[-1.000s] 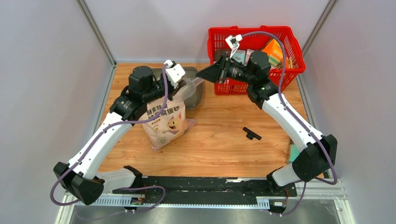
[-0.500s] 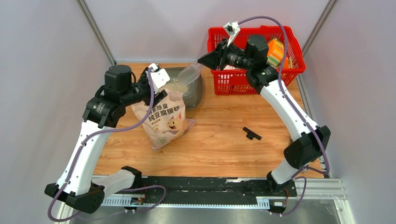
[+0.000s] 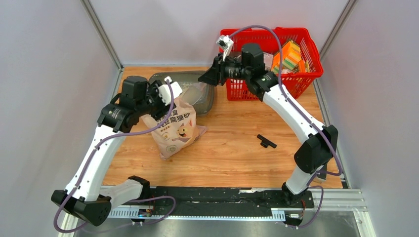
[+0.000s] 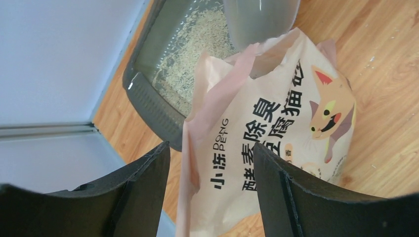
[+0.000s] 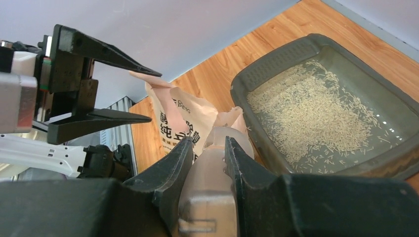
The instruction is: Fill the litter box with clean litter
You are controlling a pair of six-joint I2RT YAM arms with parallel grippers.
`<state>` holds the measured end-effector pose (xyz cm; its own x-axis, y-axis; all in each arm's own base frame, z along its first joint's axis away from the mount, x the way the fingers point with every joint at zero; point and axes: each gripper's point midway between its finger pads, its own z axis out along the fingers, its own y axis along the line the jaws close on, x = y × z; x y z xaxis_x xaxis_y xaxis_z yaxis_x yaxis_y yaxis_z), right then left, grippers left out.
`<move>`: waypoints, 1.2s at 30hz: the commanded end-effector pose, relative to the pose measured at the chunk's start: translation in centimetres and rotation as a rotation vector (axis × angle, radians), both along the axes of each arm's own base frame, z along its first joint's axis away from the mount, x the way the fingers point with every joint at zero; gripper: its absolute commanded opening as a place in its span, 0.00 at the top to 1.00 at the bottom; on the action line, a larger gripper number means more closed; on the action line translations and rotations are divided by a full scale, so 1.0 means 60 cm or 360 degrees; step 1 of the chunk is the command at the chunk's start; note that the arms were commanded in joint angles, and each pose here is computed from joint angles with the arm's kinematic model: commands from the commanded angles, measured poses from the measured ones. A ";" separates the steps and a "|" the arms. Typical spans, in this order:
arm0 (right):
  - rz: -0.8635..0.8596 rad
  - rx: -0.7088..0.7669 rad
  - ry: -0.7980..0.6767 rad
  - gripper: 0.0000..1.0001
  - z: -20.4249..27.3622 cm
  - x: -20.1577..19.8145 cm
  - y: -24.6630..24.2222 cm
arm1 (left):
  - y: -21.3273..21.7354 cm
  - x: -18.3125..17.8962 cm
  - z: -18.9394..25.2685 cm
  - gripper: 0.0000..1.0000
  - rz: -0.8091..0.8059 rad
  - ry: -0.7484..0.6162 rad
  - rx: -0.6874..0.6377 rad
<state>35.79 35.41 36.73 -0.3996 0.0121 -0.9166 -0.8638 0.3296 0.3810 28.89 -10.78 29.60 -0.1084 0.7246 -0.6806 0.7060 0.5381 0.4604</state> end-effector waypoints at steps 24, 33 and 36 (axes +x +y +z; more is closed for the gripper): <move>-0.0039 -0.0314 -0.0121 1.00 -0.063 0.002 0.060 | 0.018 0.014 -0.048 0.63 0.0006 0.0266 0.0101; -0.0259 -0.0562 0.0152 1.00 -0.142 -0.007 0.072 | -0.004 -0.024 -0.065 1.00 -0.0059 0.0429 -0.0017; -0.0115 -0.0458 0.0345 1.00 -0.149 -0.025 0.083 | -0.011 -0.032 -0.057 1.00 -0.0053 0.0439 -0.0083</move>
